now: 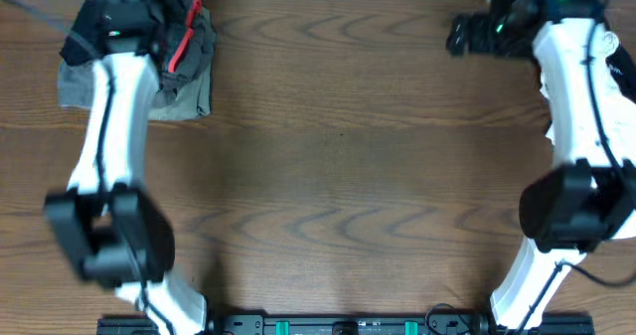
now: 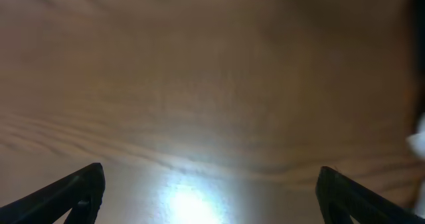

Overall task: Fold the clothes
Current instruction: 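Release the pants on the stack and move the right arm to rest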

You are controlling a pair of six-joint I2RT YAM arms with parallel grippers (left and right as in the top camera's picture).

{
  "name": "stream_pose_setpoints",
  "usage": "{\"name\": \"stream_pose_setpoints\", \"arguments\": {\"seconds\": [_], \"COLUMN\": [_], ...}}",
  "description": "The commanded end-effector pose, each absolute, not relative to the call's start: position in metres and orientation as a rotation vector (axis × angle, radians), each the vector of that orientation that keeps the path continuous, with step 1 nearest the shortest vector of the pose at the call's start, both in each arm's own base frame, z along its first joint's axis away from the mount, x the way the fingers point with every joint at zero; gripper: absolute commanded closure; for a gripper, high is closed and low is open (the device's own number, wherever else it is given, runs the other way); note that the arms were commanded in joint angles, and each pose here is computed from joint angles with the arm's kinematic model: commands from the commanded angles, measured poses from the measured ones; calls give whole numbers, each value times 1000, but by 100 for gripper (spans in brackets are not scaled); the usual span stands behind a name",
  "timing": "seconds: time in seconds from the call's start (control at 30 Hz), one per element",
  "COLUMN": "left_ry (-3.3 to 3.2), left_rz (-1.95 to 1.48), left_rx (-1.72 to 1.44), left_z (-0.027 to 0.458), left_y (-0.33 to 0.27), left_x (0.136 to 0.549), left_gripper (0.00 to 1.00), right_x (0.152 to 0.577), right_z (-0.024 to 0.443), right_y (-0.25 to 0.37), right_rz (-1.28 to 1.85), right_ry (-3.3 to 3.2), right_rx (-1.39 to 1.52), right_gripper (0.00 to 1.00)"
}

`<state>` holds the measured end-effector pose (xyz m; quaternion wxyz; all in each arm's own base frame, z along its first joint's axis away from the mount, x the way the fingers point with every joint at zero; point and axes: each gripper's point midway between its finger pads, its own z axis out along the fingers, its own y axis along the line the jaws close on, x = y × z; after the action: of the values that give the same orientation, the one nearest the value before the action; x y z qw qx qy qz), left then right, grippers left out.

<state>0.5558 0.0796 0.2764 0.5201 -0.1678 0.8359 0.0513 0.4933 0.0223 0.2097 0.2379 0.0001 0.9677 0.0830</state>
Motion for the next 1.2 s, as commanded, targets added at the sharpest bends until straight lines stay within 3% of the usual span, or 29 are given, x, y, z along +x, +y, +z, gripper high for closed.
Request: {"name": "stream_pose_setpoints", "arguments": {"seconds": [0.0, 0.13, 0.37, 0.73, 0.97, 1.17], "left_ry": [1993, 2031, 2022, 2022, 2022, 2022], "left_rz": [134, 139, 138, 137, 138, 138], "left_rx": [-404, -406, -405, -406, -405, -405], "left_z": [313, 328, 337, 337, 337, 337], "left_y": [80, 77, 77, 77, 77, 77], "left_x": [525, 494, 487, 487, 487, 487], "left_gripper": [2, 2, 2, 2, 2, 2], "right_x": [485, 460, 422, 416, 387, 381], "right_z": [298, 356, 409, 413, 384, 399], "right_y": [24, 24, 25, 25, 36, 15], "right_rz": [187, 178, 178, 177, 292, 137], "right_ry": [2456, 2334, 2219, 2212, 2382, 2312], "right_rx": [-62, -71, -80, -80, -29, 15], "right_gripper": [1, 1, 1, 1, 1, 1]}}
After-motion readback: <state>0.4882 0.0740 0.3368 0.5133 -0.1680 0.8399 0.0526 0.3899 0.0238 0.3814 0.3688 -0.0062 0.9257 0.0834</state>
